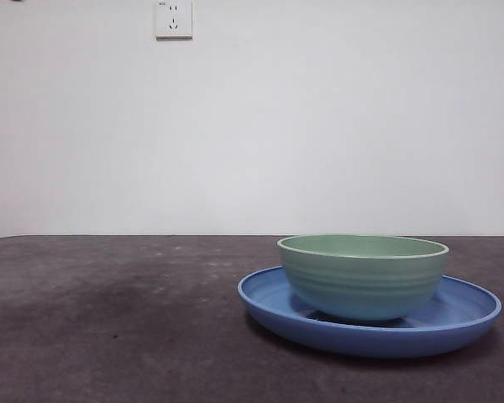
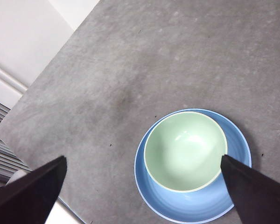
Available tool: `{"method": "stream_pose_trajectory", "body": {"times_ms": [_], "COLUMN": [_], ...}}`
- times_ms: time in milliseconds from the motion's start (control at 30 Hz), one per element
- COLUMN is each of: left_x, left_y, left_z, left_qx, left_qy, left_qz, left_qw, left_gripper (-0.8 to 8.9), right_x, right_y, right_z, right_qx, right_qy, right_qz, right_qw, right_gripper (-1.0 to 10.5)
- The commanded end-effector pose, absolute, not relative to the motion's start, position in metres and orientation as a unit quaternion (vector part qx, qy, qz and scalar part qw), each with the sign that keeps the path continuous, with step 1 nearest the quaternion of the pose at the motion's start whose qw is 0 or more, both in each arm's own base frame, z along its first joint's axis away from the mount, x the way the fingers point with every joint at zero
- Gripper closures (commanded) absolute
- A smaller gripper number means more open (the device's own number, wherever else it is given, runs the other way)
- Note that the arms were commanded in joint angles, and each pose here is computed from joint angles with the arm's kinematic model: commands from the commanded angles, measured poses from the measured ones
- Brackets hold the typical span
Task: Place the green bowl on the blue plate
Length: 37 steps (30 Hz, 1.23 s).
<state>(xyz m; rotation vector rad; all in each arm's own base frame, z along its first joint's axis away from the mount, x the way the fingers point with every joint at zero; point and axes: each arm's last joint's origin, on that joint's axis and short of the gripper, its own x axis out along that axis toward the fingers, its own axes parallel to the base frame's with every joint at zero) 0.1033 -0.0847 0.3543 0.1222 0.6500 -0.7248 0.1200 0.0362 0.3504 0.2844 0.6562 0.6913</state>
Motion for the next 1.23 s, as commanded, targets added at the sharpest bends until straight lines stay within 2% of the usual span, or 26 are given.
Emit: {"method": "stream_pose_trajectory", "body": {"times_ms": [33,200,367,633,867,1133,1233], "left_x": [0.083,0.056,0.041,0.040,0.041,0.041,0.041], "left_y": [-0.070,-0.050,-0.044,-0.044,-0.044,-0.044,-0.044], "left_z": [0.348,0.344,0.348,0.348,0.349,0.349,0.349], "left_qx": [0.050,0.020,-0.014,-0.010,-0.011,-0.011,-0.011], "left_qy": [0.284,0.278,0.260,0.257,0.253,0.254,0.254], "left_qz": [-0.354,-0.374,-0.449,-0.455,-0.456,-0.456,-0.456], "left_qw": [0.890,0.885,0.855,0.852,0.853,0.853,0.853], "left_gripper": [1.87,1.88,1.88,1.88,1.88,1.88,1.88], "right_x": [0.120,0.120,0.120,0.120,0.135,0.176,0.192], "right_y": [0.037,0.037,0.037,0.037,0.037,0.034,0.030], "right_z": [0.356,0.356,0.356,0.354,0.338,0.312,0.299], "right_qx": [0.127,0.127,0.127,0.132,0.153,0.160,0.157], "right_qy": [0.302,0.302,0.302,0.311,0.395,0.476,0.500], "right_qz": [0.337,0.337,0.337,0.334,0.278,0.226,0.214], "right_qw": [0.883,0.883,0.883,0.880,0.862,0.835,0.824], "right_gripper": [3.8,3.8,3.8,3.8,3.8,3.8,4.6]}}
